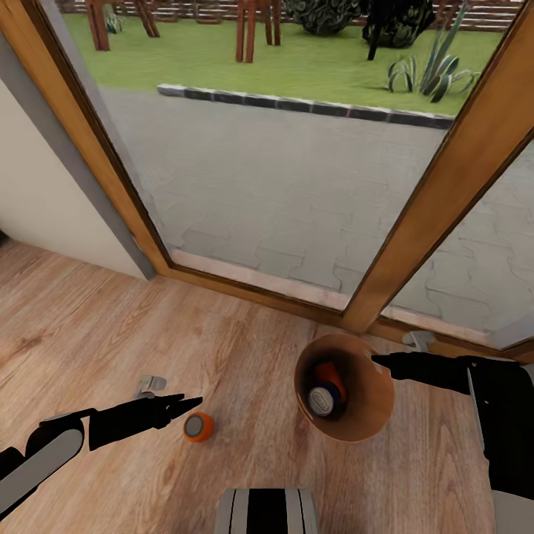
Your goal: Put the three can of soda from the living room inside the tash can in the kitchen.
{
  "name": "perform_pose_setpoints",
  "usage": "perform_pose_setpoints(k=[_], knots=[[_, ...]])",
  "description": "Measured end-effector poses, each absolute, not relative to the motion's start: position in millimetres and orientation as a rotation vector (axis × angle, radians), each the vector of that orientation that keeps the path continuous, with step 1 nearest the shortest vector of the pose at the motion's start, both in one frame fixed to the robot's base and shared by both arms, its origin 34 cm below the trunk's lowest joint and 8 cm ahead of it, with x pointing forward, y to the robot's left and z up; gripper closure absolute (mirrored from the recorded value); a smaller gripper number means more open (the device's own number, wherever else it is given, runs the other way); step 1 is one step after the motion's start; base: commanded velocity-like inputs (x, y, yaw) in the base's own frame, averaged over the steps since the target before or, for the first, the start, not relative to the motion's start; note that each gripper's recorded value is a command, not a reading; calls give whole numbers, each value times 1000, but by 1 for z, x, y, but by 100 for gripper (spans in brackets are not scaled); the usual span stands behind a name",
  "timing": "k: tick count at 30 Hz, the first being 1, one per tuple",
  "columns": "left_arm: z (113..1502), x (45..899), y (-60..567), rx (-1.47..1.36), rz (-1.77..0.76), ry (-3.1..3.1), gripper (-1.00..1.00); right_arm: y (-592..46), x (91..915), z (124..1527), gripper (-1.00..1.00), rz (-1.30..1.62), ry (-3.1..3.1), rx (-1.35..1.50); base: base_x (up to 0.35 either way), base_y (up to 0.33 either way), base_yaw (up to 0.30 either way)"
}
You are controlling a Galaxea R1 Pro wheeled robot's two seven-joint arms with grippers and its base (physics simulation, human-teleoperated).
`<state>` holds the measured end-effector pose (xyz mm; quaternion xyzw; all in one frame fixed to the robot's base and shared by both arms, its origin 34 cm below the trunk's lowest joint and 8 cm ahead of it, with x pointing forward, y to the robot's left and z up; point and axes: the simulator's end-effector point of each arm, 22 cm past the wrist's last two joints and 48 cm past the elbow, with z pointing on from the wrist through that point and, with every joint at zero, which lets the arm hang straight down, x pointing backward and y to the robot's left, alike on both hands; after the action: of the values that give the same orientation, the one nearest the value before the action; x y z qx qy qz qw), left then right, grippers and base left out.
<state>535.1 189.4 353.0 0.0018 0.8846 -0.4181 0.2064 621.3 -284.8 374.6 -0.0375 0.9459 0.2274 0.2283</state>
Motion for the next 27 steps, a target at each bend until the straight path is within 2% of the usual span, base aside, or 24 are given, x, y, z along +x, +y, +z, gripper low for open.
perform_pose_setpoints(k=[13,27], knots=[[353,535,189,5,-1167,2465,-100,-285,621,374,100,623,2605,-106,0,0,219],[348,533,189,1,-1169,2474,-100,-285,620,369,100,624,2615,-103,0,0,17]])
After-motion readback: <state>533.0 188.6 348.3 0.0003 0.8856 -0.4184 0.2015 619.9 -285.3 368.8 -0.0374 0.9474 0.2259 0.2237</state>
